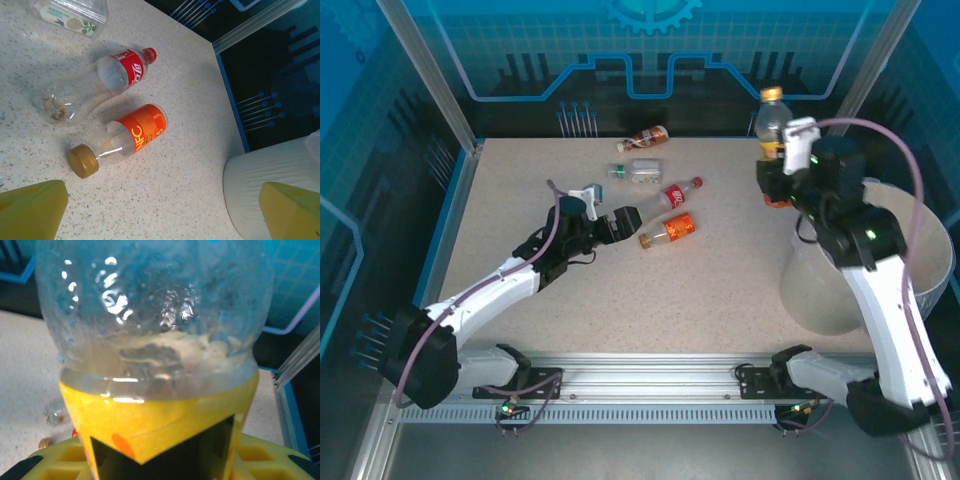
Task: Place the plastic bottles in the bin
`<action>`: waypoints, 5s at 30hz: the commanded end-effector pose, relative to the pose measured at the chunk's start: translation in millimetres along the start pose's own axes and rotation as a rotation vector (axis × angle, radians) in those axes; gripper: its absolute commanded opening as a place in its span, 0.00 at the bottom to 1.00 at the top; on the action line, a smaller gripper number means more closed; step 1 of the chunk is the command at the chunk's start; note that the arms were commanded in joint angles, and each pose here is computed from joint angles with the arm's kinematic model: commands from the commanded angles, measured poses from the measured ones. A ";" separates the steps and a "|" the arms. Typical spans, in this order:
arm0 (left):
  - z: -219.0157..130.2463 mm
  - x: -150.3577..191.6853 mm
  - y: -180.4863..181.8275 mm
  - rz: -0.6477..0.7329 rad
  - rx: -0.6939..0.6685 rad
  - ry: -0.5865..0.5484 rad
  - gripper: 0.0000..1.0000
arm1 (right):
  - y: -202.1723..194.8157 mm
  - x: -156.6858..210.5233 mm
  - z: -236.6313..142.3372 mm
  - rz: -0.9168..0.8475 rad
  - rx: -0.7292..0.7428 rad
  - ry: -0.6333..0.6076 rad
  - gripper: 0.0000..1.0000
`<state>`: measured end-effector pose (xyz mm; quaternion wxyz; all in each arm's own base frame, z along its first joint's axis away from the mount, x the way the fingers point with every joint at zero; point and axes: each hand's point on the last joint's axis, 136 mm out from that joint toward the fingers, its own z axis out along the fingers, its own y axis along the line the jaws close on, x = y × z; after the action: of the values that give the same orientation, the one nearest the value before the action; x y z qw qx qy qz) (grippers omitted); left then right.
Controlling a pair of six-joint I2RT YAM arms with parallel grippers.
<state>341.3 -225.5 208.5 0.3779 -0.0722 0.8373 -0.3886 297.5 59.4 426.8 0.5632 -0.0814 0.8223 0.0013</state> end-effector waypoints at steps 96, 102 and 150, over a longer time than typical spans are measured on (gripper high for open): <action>164.9 93.8 35.3 0.707 -0.257 0.560 0.97 | 46.8 35.3 -23.4 0.199 -0.374 -0.039 1.00; 170.3 120.2 42.8 0.771 -0.295 0.631 0.89 | 48.8 37.9 -21.0 0.201 -0.381 -0.030 1.00; 2.6 34.9 -189.8 0.270 0.779 0.106 0.46 | 129.8 46.5 1.6 0.321 -0.767 0.093 1.00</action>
<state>308.7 -370.6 278.5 0.3771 0.1787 0.7162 -0.5593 271.9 159.2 345.0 0.4436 -0.1240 0.8230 0.3324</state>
